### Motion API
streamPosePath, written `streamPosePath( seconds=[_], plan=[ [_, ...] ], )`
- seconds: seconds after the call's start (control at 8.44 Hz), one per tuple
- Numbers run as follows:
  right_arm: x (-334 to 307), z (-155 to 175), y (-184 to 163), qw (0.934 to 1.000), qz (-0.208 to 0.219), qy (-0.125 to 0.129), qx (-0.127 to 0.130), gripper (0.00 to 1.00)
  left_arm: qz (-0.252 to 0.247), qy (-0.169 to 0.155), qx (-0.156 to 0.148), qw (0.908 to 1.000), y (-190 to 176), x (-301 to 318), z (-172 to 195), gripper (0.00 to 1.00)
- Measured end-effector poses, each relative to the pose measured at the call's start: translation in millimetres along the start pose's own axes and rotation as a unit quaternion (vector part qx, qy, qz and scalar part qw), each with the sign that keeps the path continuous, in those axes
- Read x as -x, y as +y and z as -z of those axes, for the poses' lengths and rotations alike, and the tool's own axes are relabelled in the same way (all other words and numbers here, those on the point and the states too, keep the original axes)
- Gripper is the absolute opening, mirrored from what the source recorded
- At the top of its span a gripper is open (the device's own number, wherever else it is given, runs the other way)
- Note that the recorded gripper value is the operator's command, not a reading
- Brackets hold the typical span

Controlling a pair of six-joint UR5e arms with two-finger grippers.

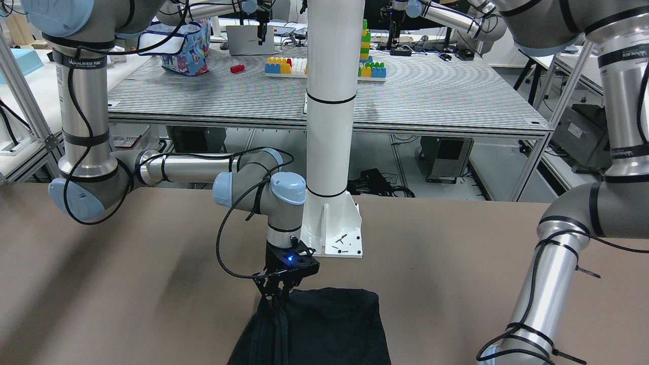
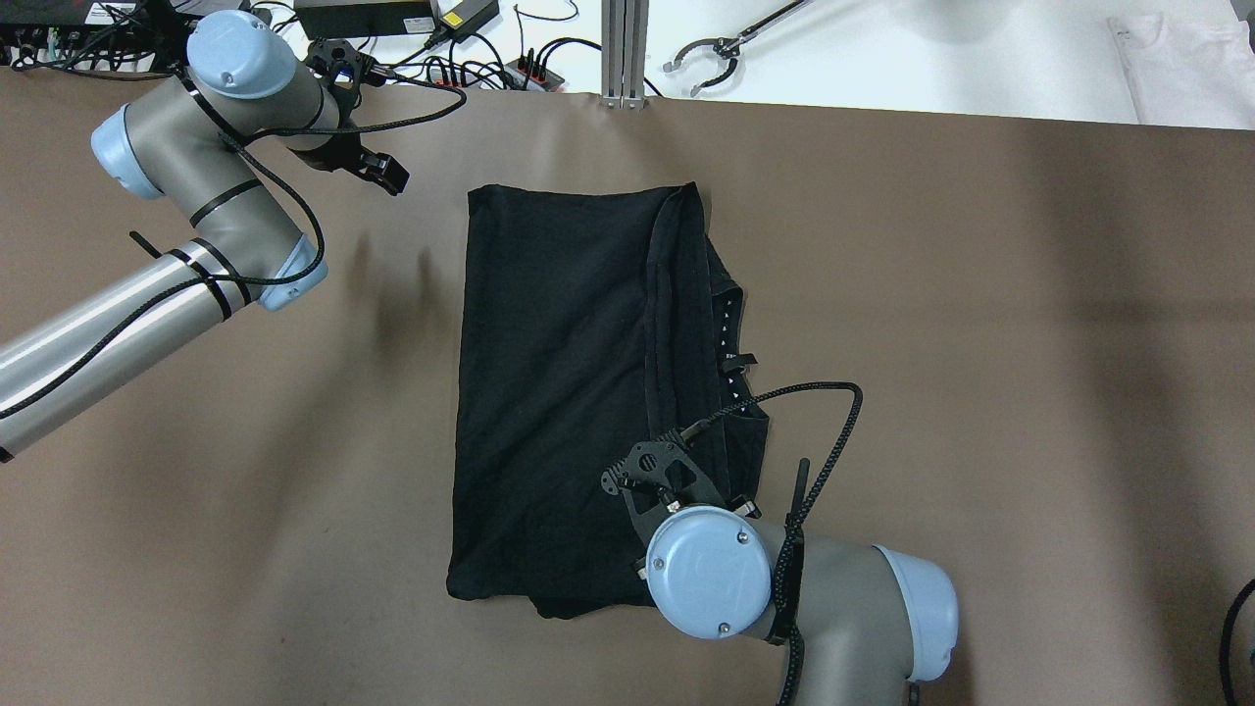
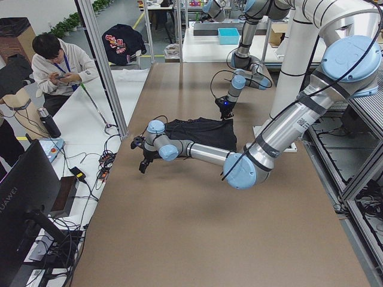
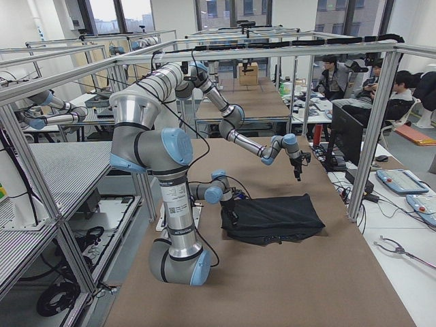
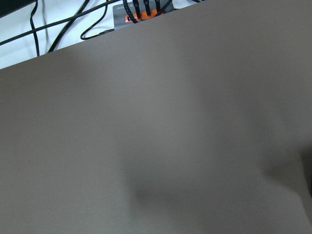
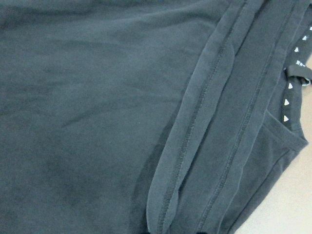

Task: Fold clothes

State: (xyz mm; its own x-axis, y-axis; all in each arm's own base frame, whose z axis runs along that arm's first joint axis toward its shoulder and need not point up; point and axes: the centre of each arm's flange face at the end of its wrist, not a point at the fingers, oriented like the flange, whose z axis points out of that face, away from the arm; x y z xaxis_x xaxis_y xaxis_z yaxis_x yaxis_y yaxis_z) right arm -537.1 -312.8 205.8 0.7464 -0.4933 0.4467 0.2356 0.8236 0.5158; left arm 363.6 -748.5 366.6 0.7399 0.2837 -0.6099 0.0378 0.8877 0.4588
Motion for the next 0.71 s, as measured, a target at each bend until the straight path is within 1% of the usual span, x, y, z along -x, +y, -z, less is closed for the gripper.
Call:
streamPosePath(
  seconds=[0.24, 0.47, 0.71],
  plan=[
    [4.6, -3.0, -0.6, 1.0, 0.004, 0.0, 0.003, 0.58, 0.0, 0.0, 0.0, 1.0, -0.1, -0.1, 0.1, 1.0],
    [6.8, -13.6, 0.6, 0.9998, 0.012, 0.006, 0.012, 0.51, 0.0, -0.001, -0.001, 1.0, -0.1, 0.0, 0.1, 1.0],
    [9.3, -21.1, 3.1, 0.9997, 0.016, 0.011, 0.018, 0.51, 0.0, -0.001, -0.001, 1.0, -0.1, 0.1, 0.0, 1.0]
  ],
)
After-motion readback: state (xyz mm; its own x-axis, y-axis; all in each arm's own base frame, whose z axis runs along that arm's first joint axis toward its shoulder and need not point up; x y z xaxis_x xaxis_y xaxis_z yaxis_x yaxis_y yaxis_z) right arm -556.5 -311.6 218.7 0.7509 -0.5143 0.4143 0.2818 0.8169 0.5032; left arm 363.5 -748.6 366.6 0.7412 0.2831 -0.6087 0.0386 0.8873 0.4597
